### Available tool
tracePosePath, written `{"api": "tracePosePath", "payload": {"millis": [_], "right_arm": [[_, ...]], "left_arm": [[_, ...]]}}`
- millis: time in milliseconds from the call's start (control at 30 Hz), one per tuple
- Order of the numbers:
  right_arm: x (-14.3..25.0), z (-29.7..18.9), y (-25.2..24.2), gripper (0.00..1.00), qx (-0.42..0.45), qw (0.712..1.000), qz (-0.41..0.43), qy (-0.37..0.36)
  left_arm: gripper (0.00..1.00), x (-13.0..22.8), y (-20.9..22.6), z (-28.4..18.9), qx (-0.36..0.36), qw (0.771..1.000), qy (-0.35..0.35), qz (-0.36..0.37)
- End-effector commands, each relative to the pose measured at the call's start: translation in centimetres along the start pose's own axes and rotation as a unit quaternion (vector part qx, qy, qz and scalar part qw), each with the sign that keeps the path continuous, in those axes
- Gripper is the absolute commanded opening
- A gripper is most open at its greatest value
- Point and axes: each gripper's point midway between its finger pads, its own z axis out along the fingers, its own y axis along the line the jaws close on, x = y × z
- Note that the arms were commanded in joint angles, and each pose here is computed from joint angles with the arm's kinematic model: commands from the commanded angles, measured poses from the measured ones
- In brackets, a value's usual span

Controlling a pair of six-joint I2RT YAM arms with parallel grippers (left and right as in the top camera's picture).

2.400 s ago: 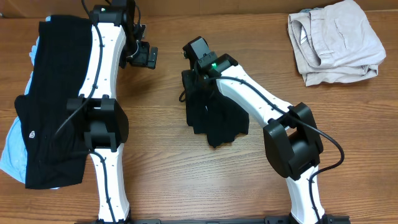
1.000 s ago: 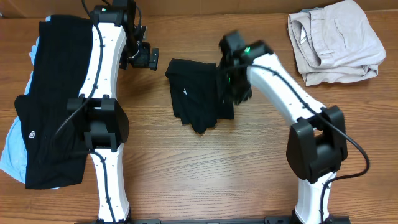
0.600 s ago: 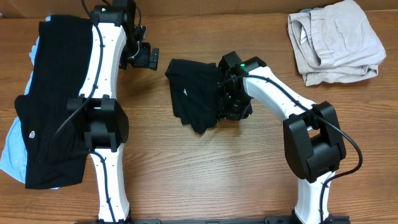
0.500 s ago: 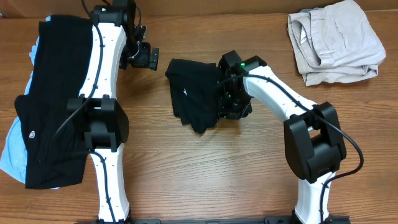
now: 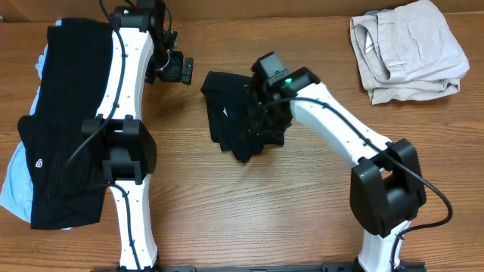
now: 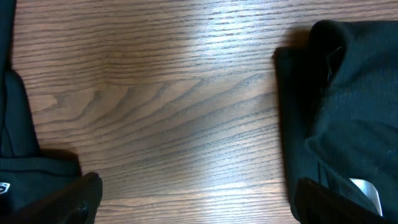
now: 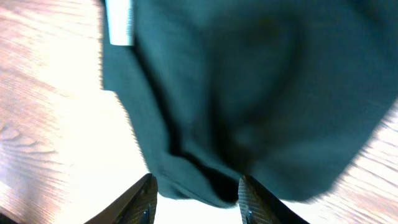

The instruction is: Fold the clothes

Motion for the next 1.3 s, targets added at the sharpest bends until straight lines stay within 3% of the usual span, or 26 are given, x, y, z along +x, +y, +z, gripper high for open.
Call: {"api": "tracePosePath", "payload": {"millis": [0, 400, 567, 900, 1000, 1067, 1100, 1267], "right_arm": [[-0.4, 1.7, 0.0, 0.46, 0.009, 1.000, -0.013, 0.004], [-0.5, 2.5, -1.5, 0.43, 0.035, 0.999, -0.005, 0.009], [0.8, 2.8, 2.3, 0.40, -0.043, 0.997, -0.059, 0.033], [1.3, 3.3, 3.4, 0.40, -0.030, 0.995, -0.090, 0.034], [1.2, 3.3, 3.4, 0.28, -0.031, 0.995, -0.090, 0.032], [1.1, 3.2, 3.5, 0.07, -0.032, 0.995, -0.088, 0.029], [0.9, 3.1, 3.7, 0.04, -0.036, 0.995, -0.085, 0.028], [-0.4, 1.4, 7.7, 0.04, -0.101, 0.990, -0.101, 0.006]], "left_arm": [[1.00, 0.2, -0.2, 0.0, 0.005, 1.000, 0.003, -0.002], [1.00, 0.3, -0.1, 0.0, 0.001, 1.000, 0.005, -0.001], [1.00, 0.1, -0.1, 0.0, 0.002, 1.000, 0.002, -0.001], [1.00, 0.0, -0.1, 0.0, 0.002, 1.000, -0.001, -0.001], [1.00, 0.0, -0.1, 0.0, 0.002, 1.000, -0.001, -0.001], [1.00, 0.0, -0.1, 0.0, 0.002, 1.000, -0.001, -0.001], [1.00, 0.0, -0.1, 0.0, 0.002, 1.000, -0.001, -0.001], [1.00, 0.0, -0.1, 0.0, 0.002, 1.000, -0.001, -0.001]]}}
